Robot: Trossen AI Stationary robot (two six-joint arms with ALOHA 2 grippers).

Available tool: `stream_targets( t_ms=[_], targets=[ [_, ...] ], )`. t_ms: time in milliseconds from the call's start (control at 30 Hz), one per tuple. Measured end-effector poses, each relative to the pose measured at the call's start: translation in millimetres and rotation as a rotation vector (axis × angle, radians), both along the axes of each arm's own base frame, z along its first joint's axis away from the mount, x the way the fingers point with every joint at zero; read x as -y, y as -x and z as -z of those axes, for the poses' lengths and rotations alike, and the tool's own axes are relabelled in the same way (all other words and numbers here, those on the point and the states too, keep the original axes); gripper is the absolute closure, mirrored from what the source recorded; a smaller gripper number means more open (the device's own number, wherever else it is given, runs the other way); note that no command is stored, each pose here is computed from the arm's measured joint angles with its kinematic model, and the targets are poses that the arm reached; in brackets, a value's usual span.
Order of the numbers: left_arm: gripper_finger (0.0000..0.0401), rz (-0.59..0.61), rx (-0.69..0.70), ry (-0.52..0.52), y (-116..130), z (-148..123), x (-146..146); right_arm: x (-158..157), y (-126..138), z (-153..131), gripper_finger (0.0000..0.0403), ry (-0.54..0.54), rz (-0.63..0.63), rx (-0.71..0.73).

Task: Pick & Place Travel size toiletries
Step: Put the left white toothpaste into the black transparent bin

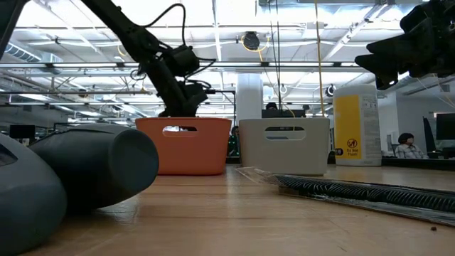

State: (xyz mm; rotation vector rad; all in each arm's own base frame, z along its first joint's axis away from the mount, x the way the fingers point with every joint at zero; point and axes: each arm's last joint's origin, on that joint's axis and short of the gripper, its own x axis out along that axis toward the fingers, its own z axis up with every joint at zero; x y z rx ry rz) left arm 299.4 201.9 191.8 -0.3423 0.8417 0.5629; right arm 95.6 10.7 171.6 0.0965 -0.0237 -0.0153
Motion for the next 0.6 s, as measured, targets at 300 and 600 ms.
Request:
stream_targets(
  t_ms=[300, 600],
  targets=[
    [0.0373, -0.002, -0.006, 0.015, -2.0, 4.2, 1.2, 0.0, 0.0, 0.0, 0.0232, 0.0, 0.0, 0.0],
    [0.0388, 0.018, 0.006, 0.034, -3.8, 4.3, 4.1, 0.0, 0.0, 0.0, 0.0232, 0.0, 0.0, 0.0]
  ],
)
